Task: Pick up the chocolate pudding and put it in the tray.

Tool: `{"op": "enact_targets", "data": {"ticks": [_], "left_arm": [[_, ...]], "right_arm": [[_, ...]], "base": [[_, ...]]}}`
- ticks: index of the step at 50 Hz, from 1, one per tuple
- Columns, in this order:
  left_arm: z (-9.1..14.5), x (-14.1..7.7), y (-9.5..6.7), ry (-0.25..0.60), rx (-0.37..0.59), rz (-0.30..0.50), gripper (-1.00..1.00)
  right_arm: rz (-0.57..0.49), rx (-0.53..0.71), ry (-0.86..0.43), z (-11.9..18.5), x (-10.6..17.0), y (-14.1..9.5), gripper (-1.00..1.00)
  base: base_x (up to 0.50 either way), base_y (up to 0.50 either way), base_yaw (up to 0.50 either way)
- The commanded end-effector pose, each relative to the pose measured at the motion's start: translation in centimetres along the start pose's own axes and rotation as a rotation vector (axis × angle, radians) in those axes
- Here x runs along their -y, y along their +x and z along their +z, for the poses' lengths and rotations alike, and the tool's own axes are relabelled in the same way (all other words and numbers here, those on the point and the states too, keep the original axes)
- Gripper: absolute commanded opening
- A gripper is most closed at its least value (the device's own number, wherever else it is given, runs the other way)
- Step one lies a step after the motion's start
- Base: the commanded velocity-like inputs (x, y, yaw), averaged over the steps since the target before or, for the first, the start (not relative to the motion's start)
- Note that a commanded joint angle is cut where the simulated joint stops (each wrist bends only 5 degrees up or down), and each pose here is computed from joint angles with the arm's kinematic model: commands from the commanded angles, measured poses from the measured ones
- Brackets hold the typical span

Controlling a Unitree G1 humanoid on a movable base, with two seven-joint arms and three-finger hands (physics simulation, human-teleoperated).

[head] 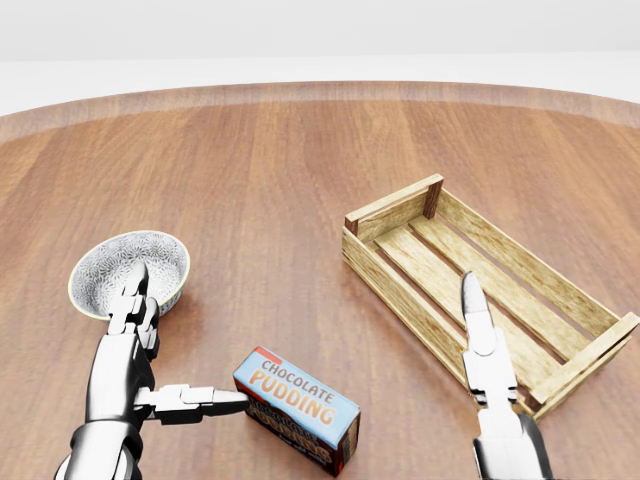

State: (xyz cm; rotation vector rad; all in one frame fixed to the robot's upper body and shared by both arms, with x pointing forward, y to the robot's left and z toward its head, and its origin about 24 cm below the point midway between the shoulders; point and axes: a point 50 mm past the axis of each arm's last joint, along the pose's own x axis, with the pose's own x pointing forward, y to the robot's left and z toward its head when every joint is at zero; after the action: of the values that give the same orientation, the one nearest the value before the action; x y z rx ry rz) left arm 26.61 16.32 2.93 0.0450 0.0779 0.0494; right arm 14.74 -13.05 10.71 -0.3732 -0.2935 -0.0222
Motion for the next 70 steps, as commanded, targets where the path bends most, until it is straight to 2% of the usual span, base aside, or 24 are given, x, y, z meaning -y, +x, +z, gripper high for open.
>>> {"op": "enact_targets", "data": {"ticks": [1,11,24,45,56,57,61,70], "left_arm": [[0.1,0.0,-0.1,-0.021,0.013,-0.007,1.00],[0.2,0.0,-0.1,-0.020,0.012,-0.009,1.00],[0.1,0.1,-0.1,-0.017,0.011,-0.012,1.00],[0.1,0.2,-0.1,-0.017,0.008,-0.015,1.00],[0.1,0.1,0.0,-0.019,0.008,-0.014,1.00],[0.1,0.1,0.0,-0.018,0.008,-0.013,1.00],[0.1,0.1,0.0,-0.019,0.008,-0.013,1.00],[0.1,0.1,0.0,-0.019,0.008,-0.014,1.00]], "right_arm": [[0.079,-0.076,-0.096,-2.6,-3.2,-1.5,1.00],[0.110,-0.073,-0.104,-3.3,-4.5,-1.3,1.00],[0.144,-0.103,-0.060,-4.9,-6.3,1.0,1.00],[0.147,-0.331,-0.084,-11.0,-7.7,3.6,1.00],[0.153,-0.427,-0.139,-13.6,-8.5,4.9,1.00],[0.151,-0.456,-0.172,-14.4,-8.6,4.6,1.00],[0.156,-0.439,-0.148,-13.9,-8.6,5.1,1.00],[0.169,-0.460,-0.186,-14.5,-9.3,5.2,1.00]], "base": [[0.00,0.00,0.00],[0.00,0.00,0.00],[0.00,0.00,0.00],[0.00,0.00,0.00],[0.00,0.00,0.00],[0.00,0.00,0.00],[0.00,0.00,0.00],[0.00,0.00,0.00]]}}
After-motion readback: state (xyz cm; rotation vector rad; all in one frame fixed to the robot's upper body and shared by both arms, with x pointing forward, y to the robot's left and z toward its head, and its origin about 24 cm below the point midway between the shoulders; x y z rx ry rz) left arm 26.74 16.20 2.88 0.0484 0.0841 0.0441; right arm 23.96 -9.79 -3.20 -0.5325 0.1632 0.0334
